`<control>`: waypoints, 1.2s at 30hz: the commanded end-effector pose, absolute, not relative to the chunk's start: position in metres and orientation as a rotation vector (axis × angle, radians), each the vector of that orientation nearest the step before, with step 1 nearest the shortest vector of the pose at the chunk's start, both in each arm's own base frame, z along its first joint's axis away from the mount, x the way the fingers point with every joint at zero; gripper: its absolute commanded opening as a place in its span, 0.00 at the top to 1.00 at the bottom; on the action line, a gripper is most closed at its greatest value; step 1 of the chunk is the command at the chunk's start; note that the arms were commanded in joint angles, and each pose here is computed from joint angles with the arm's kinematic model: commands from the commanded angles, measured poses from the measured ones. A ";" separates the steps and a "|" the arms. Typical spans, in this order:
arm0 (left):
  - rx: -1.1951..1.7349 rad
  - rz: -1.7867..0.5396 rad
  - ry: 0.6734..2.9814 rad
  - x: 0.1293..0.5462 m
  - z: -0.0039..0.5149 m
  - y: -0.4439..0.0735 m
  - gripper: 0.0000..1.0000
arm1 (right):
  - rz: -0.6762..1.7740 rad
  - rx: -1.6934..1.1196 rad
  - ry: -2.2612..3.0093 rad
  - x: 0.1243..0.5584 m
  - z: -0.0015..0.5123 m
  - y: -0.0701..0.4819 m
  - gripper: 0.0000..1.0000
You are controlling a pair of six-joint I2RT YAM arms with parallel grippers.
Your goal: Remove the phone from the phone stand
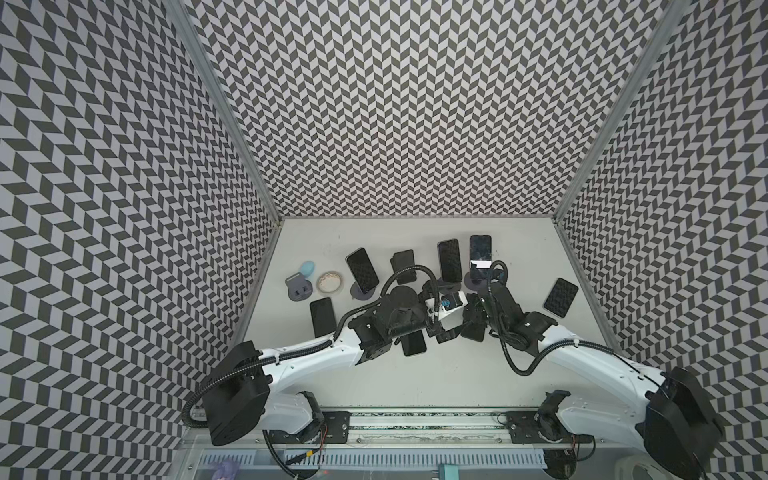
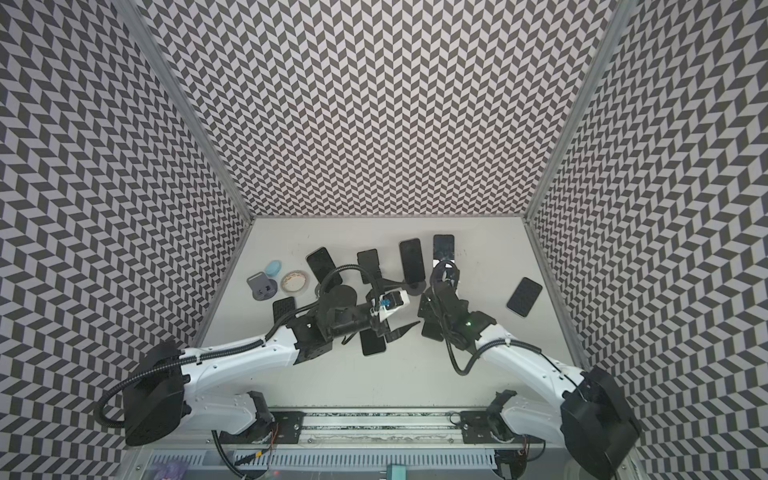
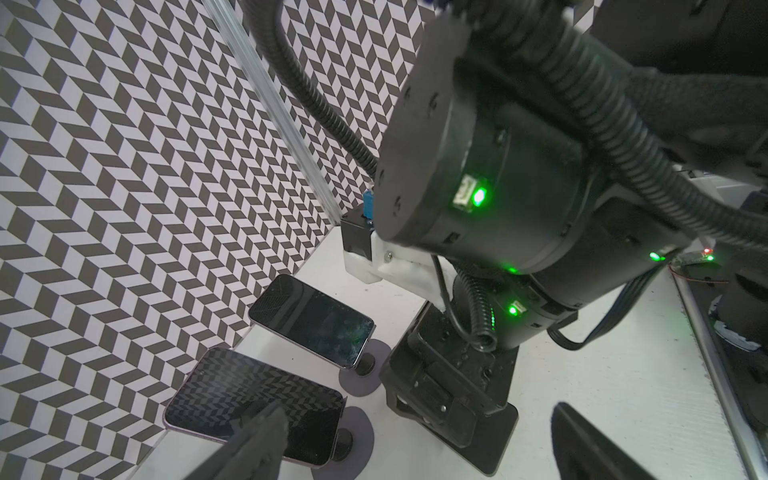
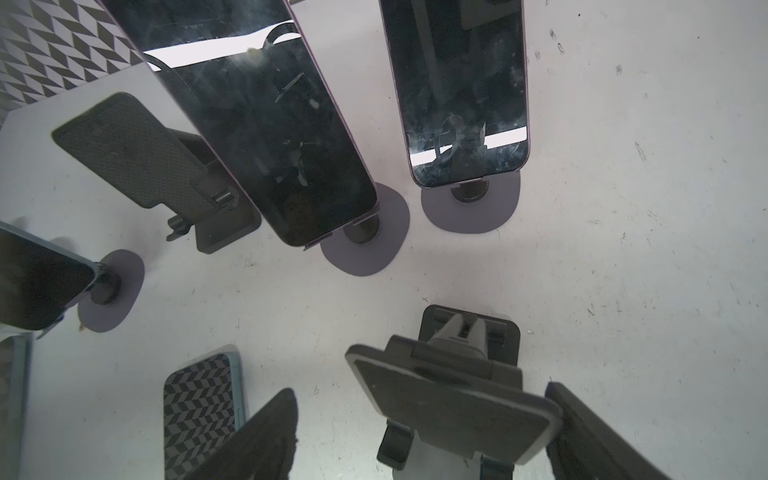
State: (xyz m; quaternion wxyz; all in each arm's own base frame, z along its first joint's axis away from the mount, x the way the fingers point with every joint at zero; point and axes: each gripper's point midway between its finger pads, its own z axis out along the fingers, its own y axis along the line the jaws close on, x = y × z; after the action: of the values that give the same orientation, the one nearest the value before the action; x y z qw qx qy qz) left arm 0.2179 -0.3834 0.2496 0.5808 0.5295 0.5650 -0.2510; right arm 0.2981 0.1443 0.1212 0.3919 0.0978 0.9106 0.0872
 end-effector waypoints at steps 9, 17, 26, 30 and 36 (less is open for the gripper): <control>1.235 -0.572 1.322 0.220 0.253 -0.385 0.01 | 0.127 0.341 2.278 0.315 0.109 0.139 0.12; 1.235 -0.565 1.330 0.222 0.250 -0.385 0.01 | 0.065 0.348 2.290 0.316 0.101 0.134 0.25; 1.239 -0.561 1.339 0.223 0.247 -0.386 0.01 | 0.060 0.331 2.258 0.312 0.114 0.128 0.40; 1.241 -0.566 1.343 0.223 0.246 -0.386 0.01 | 0.048 0.319 2.243 0.311 0.119 0.123 0.41; 1.253 -0.593 1.347 0.221 0.243 -0.390 0.02 | 0.004 0.324 2.167 0.321 0.132 0.101 0.42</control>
State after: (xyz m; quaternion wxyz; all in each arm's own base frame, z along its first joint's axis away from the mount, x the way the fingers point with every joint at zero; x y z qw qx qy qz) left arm 0.2219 -0.3843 0.2370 0.5694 0.5306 0.5790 -0.2429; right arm 0.3082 0.1146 0.1129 0.4143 0.1195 0.9022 0.0108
